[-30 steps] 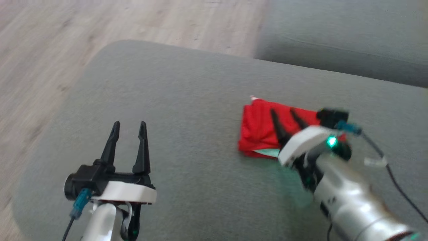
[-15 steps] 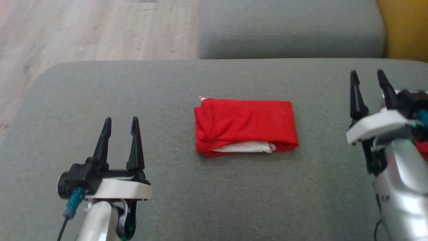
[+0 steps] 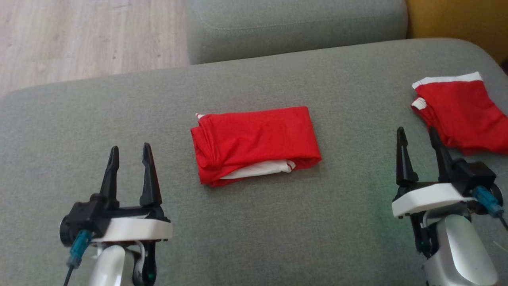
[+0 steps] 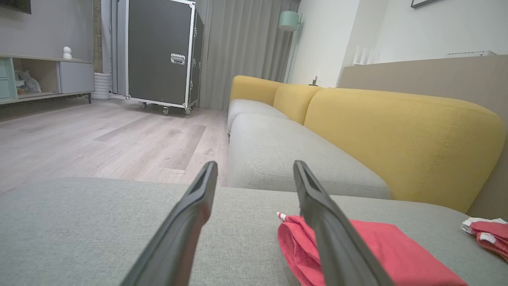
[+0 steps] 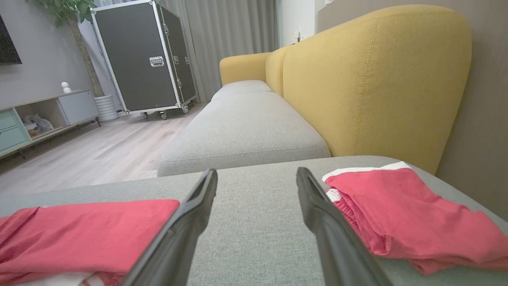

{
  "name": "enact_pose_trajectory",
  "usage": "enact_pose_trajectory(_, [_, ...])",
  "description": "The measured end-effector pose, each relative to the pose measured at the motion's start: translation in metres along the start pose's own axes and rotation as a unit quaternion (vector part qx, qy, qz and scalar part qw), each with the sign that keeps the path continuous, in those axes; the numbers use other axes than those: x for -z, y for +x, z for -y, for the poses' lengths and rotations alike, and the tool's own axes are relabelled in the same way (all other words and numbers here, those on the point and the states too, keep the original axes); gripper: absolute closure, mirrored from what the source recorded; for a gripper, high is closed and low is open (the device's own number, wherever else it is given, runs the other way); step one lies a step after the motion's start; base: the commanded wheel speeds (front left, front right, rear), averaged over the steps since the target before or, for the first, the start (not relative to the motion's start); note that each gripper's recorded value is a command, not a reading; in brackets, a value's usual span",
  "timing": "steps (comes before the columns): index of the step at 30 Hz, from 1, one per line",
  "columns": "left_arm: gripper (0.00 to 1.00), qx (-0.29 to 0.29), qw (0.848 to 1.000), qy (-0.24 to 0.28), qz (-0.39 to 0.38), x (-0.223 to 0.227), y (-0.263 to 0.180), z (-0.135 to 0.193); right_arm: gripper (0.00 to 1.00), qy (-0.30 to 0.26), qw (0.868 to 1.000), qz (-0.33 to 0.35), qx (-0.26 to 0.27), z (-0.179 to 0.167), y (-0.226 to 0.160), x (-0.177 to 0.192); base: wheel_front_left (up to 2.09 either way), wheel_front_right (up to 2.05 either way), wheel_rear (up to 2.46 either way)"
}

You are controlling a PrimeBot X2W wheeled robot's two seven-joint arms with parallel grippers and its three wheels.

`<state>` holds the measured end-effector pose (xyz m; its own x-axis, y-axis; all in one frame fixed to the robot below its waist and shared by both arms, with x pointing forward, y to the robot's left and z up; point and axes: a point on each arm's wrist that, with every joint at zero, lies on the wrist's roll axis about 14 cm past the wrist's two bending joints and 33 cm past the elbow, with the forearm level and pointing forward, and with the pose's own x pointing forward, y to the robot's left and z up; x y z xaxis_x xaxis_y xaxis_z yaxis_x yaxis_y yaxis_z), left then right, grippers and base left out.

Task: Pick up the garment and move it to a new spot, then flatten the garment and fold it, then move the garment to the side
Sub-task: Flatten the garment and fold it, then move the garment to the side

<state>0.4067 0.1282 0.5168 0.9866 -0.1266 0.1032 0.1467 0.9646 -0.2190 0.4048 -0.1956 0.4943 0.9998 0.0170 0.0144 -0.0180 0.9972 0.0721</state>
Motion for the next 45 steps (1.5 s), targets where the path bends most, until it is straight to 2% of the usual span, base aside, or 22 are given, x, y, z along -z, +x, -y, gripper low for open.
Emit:
enact_pose_trajectory(10, [0.00, 0.002, 1.000, -0.007, -0.003, 0.003, 0.004, -0.001, 0.00, -0.001, 1.000, -0.008, -0.012, -0.009, 0.013, 0.007, 0.00, 0.00, 0.00])
enact_pose_trajectory(18, [0.00, -0.001, 1.000, -0.008, -0.006, 0.006, 0.012, -0.007, 0.00, 0.013, 0.994, -0.091, -0.052, -0.042, 0.055, 0.045, 0.00, 0.00, 0.00])
enact_pose_trajectory(25, [0.00, -0.018, 1.000, -0.007, -0.014, 0.012, 0.016, -0.020, 0.00, 0.053, 0.973, -0.194, -0.109, -0.093, 0.071, 0.095, 0.00, 0.00, 0.00])
enact_pose_trajectory(29, [0.00, -0.031, 0.999, -0.007, -0.023, 0.018, 0.015, -0.028, 0.00, 0.039, 0.952, -0.266, -0.147, -0.119, 0.065, 0.130, 0.00, 0.00, 0.00])
enact_pose_trajectory(33, [0.00, -0.035, 0.999, -0.004, -0.019, 0.015, 0.018, -0.032, 0.00, 0.012, 0.946, -0.281, -0.163, -0.124, 0.069, 0.137, 0.00, 0.00, 0.00])
enact_pose_trajectory(34, [0.00, -0.035, 0.999, -0.004, -0.019, 0.015, 0.018, -0.032, 0.16, 0.012, 0.946, -0.281, -0.163, -0.124, 0.069, 0.137, 0.00, 0.00, 0.00])
enact_pose_trajectory(35, [0.00, -0.035, 0.999, -0.003, -0.018, 0.014, 0.018, -0.032, 0.71, 0.008, 0.945, -0.281, -0.165, -0.125, 0.071, 0.137, 0.00, 0.00, 0.00])
enact_pose_trajectory(36, [0.00, -0.035, 0.999, -0.003, -0.017, 0.014, 0.018, -0.032, 1.00, 0.004, 0.946, -0.279, -0.167, -0.126, 0.072, 0.136, 0.00, 0.00, 0.00])
enact_pose_trajectory(45, [0.00, -0.015, 1.000, 0.000, 0.000, 0.000, 0.020, -0.018, 1.00, -0.045, 0.957, -0.232, -0.169, -0.113, 0.065, 0.119, 0.00, 0.00, 0.00])
